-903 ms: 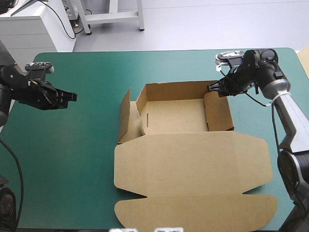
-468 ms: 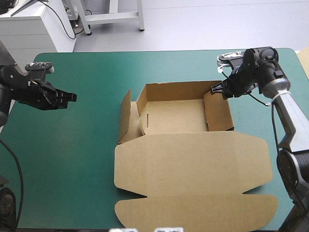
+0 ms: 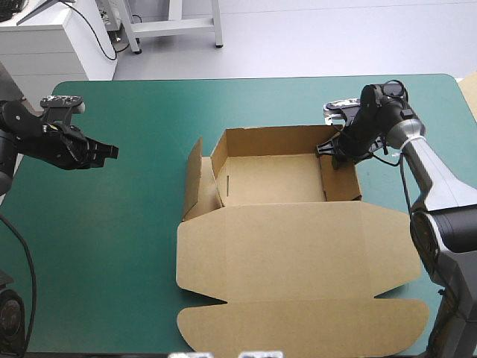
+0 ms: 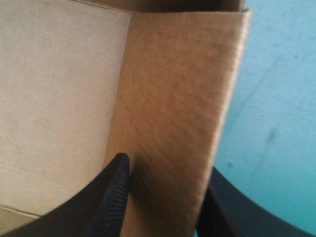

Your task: Fold the box

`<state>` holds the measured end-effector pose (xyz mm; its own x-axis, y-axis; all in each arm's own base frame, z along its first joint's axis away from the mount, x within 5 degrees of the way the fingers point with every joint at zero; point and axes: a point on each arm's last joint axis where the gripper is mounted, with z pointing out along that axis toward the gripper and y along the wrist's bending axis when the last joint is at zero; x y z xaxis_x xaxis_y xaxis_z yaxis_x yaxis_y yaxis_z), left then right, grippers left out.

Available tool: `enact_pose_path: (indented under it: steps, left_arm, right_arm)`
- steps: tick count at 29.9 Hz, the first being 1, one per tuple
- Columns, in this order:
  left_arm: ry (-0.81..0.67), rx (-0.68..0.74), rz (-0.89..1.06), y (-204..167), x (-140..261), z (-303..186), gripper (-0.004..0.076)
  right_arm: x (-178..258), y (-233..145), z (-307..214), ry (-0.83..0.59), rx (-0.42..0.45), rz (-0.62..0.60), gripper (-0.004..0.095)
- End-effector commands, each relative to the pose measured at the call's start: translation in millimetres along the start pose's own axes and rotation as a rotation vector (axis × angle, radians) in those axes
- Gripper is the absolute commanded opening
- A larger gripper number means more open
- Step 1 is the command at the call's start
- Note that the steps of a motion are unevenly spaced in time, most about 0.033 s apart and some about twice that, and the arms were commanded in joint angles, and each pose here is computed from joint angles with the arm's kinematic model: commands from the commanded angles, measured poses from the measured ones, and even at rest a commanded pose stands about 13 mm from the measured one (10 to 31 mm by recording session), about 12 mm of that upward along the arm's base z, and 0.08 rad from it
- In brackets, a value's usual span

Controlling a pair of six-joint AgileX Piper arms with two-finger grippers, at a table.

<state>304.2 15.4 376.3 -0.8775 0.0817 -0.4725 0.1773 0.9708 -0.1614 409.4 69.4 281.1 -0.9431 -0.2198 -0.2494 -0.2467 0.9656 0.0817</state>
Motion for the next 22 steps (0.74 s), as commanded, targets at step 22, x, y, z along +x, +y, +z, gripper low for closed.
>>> enact_pose_path:
  steps: [22]
  left_arm:
    - [-0.069,0.008,0.009,-6.8,-2.2,-17.2,-0.0008]
  right_arm:
    - [-1.2,5.8,-21.0,-0.052,-0.042,0.080,-0.0015]
